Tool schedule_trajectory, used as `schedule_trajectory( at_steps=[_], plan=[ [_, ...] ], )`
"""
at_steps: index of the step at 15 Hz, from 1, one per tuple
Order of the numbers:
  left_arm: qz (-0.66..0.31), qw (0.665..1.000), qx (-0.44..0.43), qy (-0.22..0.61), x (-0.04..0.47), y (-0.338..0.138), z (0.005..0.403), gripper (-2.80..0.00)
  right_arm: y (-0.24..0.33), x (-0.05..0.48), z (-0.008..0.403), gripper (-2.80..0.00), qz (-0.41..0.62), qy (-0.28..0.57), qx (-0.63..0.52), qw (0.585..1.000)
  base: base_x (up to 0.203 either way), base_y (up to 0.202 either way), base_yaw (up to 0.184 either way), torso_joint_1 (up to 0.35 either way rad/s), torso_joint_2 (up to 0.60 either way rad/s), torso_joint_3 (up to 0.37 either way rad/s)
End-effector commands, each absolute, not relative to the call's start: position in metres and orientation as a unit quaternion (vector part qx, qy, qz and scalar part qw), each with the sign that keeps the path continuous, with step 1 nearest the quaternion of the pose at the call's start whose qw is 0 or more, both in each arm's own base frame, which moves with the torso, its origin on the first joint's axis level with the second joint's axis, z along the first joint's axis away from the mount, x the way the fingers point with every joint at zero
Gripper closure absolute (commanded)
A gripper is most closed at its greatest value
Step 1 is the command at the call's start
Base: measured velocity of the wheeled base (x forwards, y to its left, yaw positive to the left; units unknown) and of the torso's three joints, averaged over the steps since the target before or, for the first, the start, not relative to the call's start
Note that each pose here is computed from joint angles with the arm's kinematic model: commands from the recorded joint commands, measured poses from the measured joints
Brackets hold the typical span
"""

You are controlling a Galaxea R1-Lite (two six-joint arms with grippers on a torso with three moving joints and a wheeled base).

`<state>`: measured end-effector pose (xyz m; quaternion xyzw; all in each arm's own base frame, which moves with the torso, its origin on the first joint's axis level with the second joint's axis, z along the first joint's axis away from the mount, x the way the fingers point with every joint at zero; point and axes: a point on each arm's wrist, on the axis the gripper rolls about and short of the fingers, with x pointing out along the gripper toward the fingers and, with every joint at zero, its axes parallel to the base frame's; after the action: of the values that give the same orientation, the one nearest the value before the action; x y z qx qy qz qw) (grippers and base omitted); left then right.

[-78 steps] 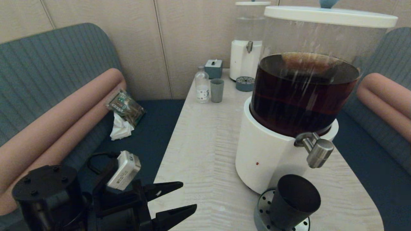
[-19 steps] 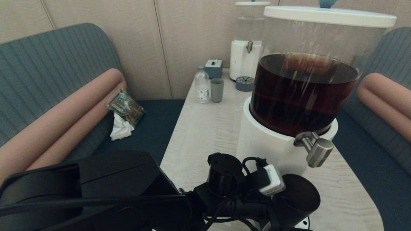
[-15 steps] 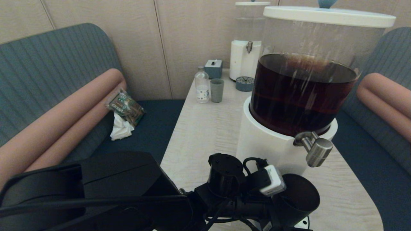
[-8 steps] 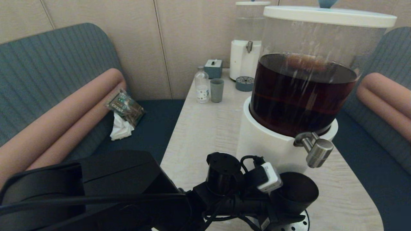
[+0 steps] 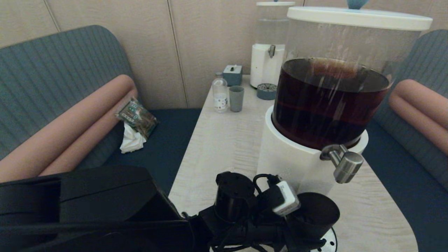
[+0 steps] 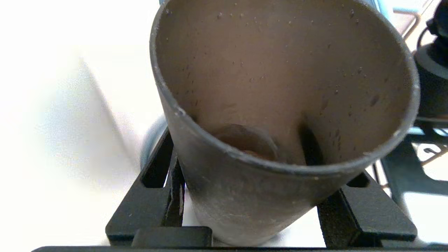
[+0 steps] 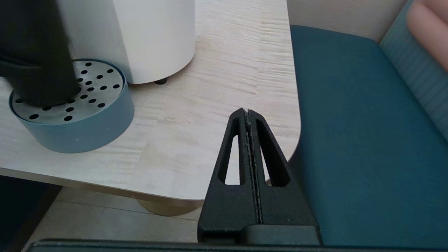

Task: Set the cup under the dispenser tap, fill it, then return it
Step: Place the cup next to the water dispenser

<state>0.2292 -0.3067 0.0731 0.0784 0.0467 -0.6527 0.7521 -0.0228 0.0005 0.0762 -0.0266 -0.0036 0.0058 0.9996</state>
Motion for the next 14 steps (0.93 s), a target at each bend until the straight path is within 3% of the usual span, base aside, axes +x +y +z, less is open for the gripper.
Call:
schedule_trajectory(
  at_steps=[1,8,14],
  plan=[
    [-0.648,0.757,0.076,0.043,0.218,-0.292,0.088,0.0,0.0,-0.023,0.075,0.0,0.006,-0.002,-0.027,1.0,0.0,0.0,0.0,0.0,0.0,0.0],
    [-0.561,0.825,0.024,0.058,0.191,-0.232,0.128,0.0,0.0,-0.023,0.075,0.0,0.006,-0.002,-0.027,1.0,0.0,0.0,0.0,0.0,0.0,0.0],
    [-0.447,0.894,-0.033,0.022,0.214,-0.192,0.159,0.0,0.0,-0.023,0.075,0.0,0.006,-0.002,-0.027,1.0,0.0,0.0,0.0,0.0,0.0,0.0]
  ],
)
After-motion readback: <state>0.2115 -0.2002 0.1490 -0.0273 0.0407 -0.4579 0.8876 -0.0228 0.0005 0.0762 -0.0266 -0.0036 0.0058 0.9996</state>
